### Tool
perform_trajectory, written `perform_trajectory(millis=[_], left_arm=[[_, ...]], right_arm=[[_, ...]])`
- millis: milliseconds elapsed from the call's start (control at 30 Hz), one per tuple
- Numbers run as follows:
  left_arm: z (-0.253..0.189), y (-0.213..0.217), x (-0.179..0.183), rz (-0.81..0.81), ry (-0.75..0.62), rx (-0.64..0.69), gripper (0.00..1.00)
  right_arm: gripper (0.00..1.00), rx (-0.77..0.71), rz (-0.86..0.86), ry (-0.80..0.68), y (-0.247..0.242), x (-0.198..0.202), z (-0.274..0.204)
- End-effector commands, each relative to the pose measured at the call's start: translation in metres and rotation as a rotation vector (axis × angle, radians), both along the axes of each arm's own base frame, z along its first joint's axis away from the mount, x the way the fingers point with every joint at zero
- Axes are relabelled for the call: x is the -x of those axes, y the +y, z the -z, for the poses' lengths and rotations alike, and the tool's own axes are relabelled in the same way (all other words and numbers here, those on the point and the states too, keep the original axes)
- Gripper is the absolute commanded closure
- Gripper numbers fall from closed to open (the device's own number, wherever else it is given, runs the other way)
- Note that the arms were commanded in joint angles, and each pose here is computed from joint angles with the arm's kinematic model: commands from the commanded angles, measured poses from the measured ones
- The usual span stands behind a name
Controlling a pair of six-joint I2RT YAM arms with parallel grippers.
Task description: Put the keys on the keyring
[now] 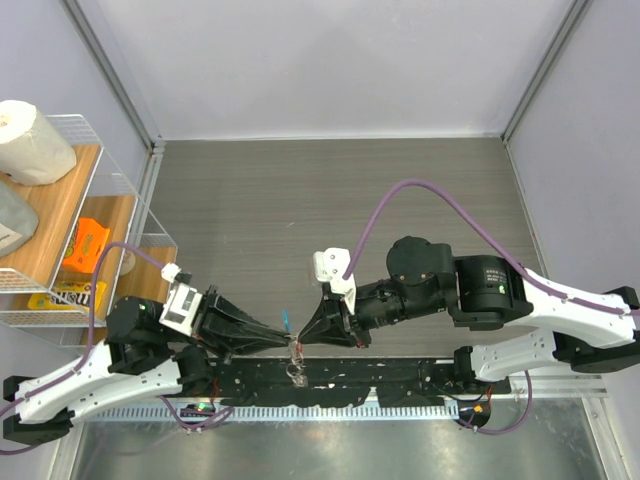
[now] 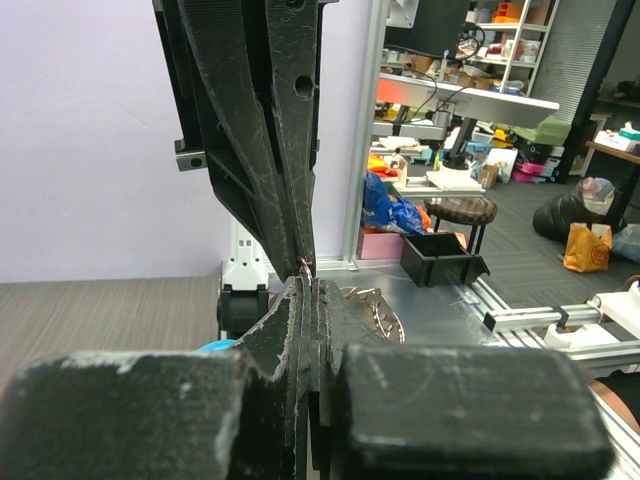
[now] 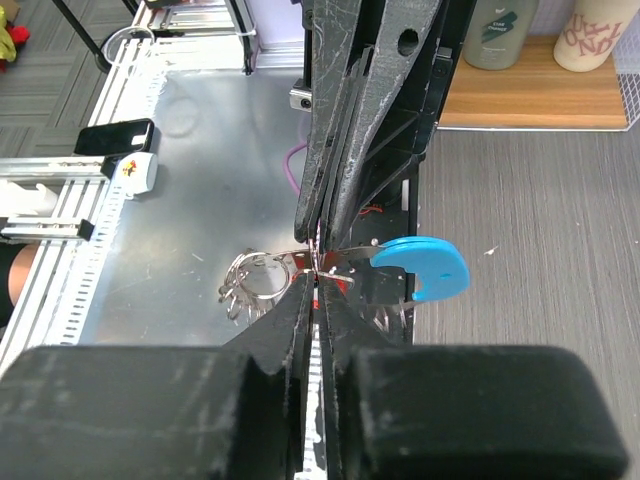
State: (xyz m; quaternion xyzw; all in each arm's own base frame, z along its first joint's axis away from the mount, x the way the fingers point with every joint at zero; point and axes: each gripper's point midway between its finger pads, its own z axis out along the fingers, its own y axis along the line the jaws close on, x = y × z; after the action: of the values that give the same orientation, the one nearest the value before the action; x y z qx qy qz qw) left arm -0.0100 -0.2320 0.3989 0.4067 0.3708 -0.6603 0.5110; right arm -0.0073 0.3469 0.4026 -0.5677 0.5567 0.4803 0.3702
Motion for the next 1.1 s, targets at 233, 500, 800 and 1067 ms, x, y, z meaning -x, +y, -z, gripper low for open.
perform_trajectory(millis=[233, 500, 800, 1067], left_arm=[[-0.024, 0.013, 0.002, -0.018, -0.024, 0.114, 1.00], [-0.028, 0.016, 0.000, -0.035, -0.023, 0.135, 1.00], [-0.031, 0.019, 0.001, -0.035, -0.026, 0.154, 1.00], [-0.031, 0.018, 0.000, -0.035, -0.022, 0.150, 1.00]], right_arm=[[0.94, -0.082, -0.044, 0.008, 0.002, 0.008, -0.019], [0.94, -0.072, -0.053, 0.016, 0.002, 0.010, -0.009], [0.94, -0.068, -0.051, 0.024, 0.000, 0.011, -0.002], [0.67, -0.088, -0.025, 0.006, -0.004, 0.006, -0.015]])
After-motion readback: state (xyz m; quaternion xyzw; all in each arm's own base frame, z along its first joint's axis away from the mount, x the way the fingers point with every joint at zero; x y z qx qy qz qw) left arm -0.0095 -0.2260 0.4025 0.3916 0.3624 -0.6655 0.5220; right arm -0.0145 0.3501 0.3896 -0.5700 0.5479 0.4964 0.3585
